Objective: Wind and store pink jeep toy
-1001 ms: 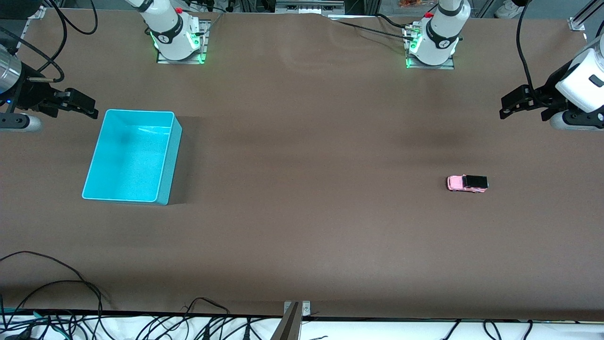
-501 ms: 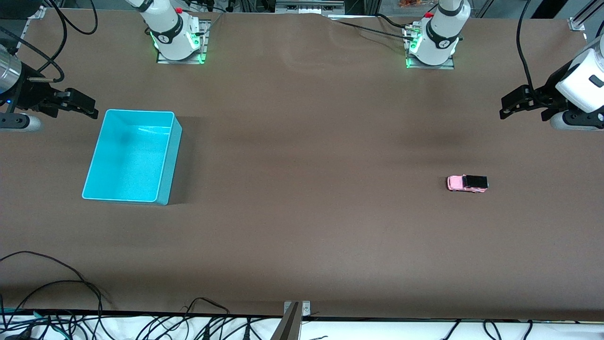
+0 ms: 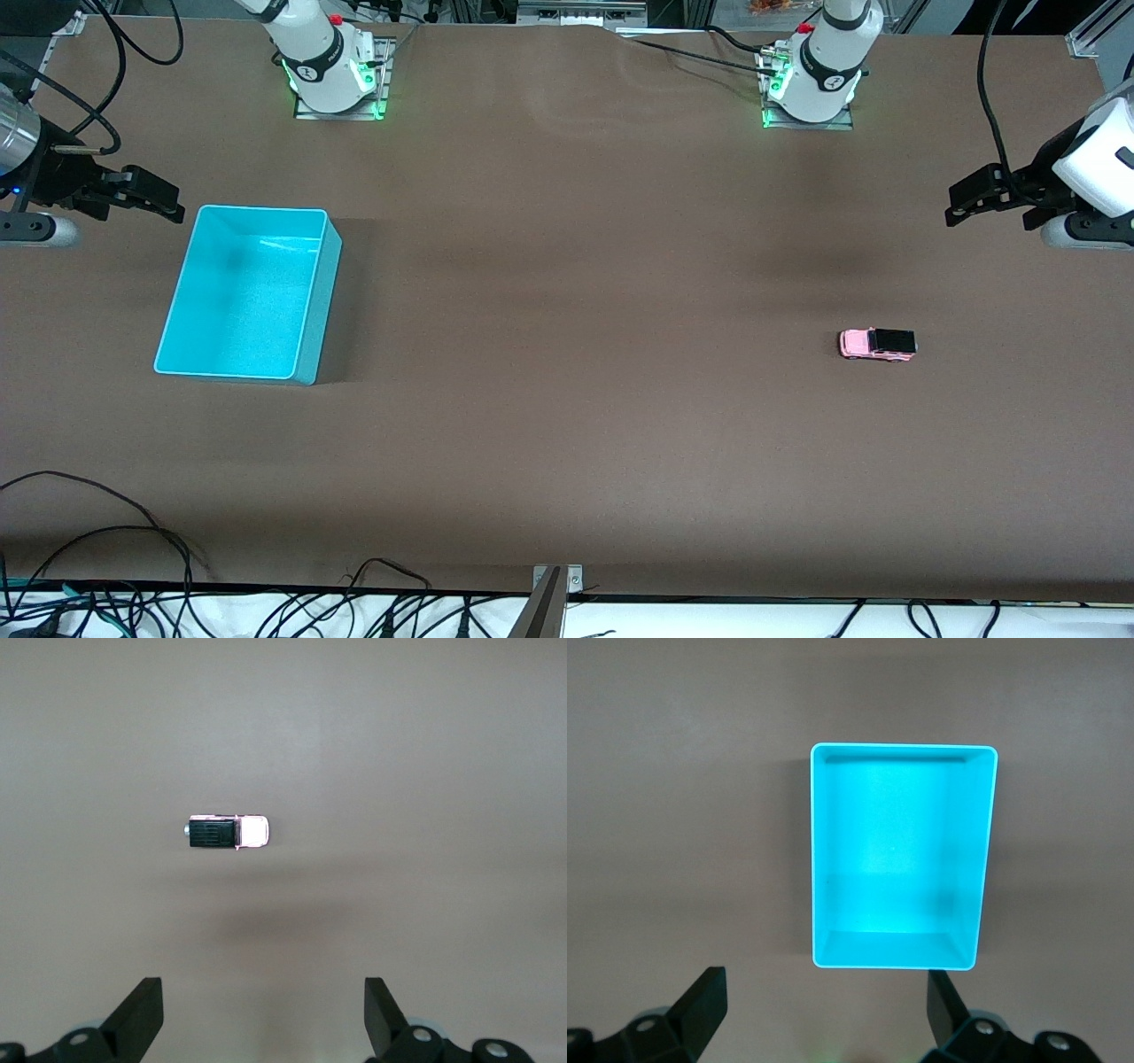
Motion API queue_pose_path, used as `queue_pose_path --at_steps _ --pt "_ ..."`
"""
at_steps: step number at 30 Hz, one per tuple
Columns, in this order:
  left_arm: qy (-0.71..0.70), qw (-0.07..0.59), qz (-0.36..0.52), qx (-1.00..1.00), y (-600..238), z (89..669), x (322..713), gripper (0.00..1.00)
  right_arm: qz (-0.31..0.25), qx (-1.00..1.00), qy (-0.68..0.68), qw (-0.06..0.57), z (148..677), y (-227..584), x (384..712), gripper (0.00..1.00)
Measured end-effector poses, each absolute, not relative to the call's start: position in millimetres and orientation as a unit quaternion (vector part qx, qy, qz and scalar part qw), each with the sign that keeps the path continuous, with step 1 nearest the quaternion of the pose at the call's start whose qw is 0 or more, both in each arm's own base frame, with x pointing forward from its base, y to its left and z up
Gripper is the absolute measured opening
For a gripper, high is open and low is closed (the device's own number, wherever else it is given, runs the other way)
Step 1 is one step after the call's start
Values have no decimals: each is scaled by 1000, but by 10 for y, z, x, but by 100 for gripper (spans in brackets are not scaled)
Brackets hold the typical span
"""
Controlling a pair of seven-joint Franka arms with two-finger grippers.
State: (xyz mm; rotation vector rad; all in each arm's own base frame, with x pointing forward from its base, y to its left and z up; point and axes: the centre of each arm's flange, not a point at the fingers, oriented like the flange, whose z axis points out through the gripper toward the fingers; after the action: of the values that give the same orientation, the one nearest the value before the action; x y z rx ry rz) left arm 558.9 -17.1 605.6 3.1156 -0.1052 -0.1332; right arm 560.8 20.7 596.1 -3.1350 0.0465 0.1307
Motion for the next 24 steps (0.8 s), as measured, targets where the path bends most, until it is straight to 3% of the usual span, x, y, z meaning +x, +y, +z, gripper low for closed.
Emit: queue_pose_path --at_steps 24 --pt "-413 41 -71 907 483 5262 5987 100 42 -999 16 2 5960 194 5609 100"
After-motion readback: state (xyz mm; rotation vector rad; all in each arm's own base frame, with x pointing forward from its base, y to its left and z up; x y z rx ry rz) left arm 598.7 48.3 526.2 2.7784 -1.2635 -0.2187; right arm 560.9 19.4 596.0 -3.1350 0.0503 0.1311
